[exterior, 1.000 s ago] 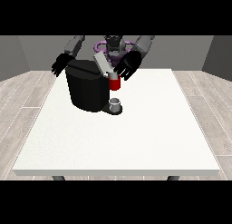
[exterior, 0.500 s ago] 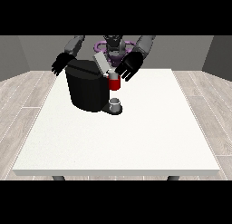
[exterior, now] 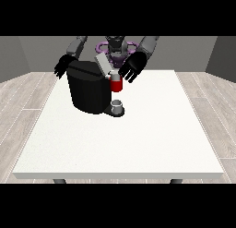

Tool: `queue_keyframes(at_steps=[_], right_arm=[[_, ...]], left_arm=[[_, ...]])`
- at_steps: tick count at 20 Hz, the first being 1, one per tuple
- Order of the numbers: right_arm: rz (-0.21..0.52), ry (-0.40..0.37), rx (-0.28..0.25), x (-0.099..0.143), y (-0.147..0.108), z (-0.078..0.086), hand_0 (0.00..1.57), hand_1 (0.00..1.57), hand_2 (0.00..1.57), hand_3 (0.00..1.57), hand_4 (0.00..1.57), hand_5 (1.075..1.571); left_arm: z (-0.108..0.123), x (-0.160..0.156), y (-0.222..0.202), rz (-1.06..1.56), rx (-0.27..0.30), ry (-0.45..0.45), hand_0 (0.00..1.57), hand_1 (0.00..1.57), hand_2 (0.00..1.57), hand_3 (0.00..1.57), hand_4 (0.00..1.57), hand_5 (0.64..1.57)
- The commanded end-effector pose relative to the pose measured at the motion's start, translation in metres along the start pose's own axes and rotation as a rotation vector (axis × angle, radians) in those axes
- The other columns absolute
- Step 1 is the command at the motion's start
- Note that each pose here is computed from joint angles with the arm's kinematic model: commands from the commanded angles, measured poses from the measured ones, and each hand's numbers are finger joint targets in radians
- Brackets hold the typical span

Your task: Insert the coffee pod into the coffee machine and close the lid

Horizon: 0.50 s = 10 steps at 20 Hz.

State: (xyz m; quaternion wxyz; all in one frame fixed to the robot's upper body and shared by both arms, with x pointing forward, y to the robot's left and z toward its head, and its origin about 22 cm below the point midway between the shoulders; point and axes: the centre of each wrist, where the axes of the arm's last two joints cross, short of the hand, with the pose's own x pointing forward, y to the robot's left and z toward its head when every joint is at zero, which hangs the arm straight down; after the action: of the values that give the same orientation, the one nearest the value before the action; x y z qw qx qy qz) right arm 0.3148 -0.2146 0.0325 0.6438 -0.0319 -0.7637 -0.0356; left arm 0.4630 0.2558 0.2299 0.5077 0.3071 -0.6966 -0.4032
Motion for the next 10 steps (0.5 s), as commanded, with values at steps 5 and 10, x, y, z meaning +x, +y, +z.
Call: queue_keyframes(at_steps=[5,10], right_arm=[[0.011,0.013,-0.025,-0.014,0.004,0.006,0.0,0.0,0.0,0.0,0.41,1.571],[0.019,-0.018,-0.034,0.004,-0.002,-0.01,0.0,0.0,0.0,0.0,0.36,1.571]], left_arm=[[0.002,-0.003,0.0,-0.103,-0.091,0.0,0.0,0.0,0.0,0.0,0.0,1.571],[0.002,-0.003,0.002,-0.086,-0.048,-0.015,0.0,0.0,0.0,0.0,0.0,1.571]])
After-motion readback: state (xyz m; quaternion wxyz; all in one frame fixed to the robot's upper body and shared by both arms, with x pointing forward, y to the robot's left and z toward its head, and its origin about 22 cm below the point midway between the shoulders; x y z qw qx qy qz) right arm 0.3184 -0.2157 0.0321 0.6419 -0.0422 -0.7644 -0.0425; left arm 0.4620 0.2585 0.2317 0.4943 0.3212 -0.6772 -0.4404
